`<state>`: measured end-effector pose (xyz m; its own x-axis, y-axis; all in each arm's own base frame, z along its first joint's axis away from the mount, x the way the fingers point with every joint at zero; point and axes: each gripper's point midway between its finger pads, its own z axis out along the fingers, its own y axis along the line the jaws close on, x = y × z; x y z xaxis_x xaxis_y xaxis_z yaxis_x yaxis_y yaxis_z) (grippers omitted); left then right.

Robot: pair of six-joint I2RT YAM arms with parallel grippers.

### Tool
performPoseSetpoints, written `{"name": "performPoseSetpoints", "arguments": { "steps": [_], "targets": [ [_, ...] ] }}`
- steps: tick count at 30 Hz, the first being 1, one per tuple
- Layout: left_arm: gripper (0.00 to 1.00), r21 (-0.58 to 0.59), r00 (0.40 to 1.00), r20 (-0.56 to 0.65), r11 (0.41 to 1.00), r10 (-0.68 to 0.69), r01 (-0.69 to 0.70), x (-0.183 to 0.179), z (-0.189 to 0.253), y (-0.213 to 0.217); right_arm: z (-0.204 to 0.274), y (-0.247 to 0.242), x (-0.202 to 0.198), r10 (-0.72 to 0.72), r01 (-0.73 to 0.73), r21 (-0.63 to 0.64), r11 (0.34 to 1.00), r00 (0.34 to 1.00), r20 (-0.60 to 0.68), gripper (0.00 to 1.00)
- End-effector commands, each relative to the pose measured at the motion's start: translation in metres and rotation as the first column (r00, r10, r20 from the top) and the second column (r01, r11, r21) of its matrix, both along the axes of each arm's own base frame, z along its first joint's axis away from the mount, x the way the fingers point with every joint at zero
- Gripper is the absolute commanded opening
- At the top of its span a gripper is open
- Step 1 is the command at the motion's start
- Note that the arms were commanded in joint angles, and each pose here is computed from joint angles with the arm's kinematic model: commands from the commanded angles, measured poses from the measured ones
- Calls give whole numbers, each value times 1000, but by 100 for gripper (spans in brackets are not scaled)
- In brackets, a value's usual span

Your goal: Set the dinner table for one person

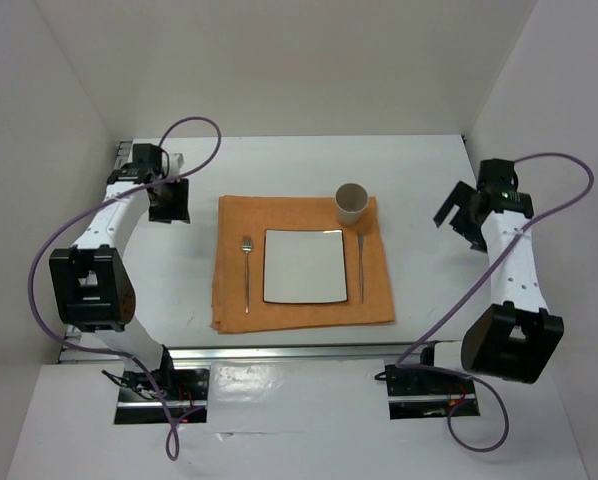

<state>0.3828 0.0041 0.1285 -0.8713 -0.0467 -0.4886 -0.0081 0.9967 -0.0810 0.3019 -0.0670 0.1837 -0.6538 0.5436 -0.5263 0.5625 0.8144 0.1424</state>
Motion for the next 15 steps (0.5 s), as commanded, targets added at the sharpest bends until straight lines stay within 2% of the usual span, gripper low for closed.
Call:
{"name": "performPoseSetpoints", "arguments": {
  "steps": [1, 5, 10, 15],
  "targets": [
    [59, 58, 997, 62, 998, 36, -40, -3, 30, 29, 15, -9, -23, -100, 101, -4, 995, 992, 75, 100],
    [59, 116, 994, 80, 990, 74, -83, -19, 37, 53, 31, -25, -46, -196, 206, -91, 974, 975, 105, 100],
    [59, 146, 993, 90, 986, 74, -87, -38, 40, 63, 55, -24, -56, -215, 236, -91, 967, 957, 195, 100],
    [59, 146, 993, 93, 985, 74, -87, -49, 40, 61, 52, -14, -57, -188, 202, -53, 978, 962, 199, 100]
  ]
}}
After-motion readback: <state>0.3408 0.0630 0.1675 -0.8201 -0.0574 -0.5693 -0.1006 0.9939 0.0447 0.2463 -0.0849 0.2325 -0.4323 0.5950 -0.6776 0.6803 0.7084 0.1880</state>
